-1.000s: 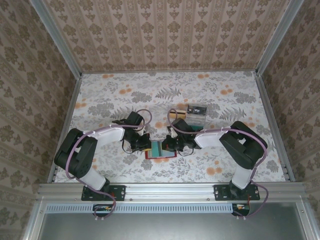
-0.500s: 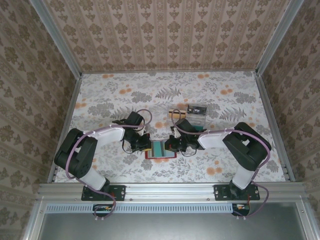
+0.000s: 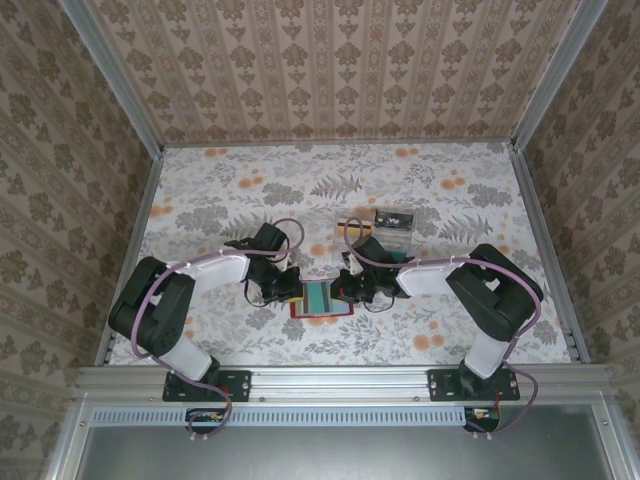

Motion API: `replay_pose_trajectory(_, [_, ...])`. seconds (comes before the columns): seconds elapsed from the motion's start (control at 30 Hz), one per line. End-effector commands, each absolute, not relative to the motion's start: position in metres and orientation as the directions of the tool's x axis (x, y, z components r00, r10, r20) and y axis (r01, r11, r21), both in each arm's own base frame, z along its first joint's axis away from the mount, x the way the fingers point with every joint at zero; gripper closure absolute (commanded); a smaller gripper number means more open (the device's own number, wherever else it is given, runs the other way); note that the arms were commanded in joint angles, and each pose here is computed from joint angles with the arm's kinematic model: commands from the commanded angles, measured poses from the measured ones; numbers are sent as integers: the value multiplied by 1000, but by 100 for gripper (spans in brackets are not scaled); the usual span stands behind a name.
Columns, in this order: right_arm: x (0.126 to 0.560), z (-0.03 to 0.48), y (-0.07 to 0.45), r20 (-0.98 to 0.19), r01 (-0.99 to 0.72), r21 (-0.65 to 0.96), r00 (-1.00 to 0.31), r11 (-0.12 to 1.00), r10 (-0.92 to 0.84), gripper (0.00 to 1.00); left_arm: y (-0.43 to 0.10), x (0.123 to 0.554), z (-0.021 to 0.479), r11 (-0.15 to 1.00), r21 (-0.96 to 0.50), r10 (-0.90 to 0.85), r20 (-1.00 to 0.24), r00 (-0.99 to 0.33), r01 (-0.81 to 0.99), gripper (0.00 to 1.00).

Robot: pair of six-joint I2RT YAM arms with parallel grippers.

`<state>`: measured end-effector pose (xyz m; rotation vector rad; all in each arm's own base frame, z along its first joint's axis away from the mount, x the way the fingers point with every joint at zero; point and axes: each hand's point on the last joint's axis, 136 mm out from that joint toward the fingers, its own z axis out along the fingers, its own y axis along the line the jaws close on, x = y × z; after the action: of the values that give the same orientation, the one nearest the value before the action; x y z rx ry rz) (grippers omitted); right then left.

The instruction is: Take the credit cards out of the card holder

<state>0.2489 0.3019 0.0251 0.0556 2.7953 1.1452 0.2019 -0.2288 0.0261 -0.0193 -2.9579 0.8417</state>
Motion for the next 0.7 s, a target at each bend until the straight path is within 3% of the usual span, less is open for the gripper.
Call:
replay_pose_trajectory(0.0, [253,38,298,-120,-35,703,-990,710,70,100,-206,187,4,911,-413,29,108,-994,-18,100])
replay_pose_trajectory(0.5, [254,40,296,-111,-36,713,-992,700,62,100,-207,188,4,909,-417,30,109,-994,-18,100])
replay_pose_trajectory(0.67, [255,42,304,-109,-34,744,-992,668,71,81,-208,188,4,909,-416,30,109,-994,-18,100])
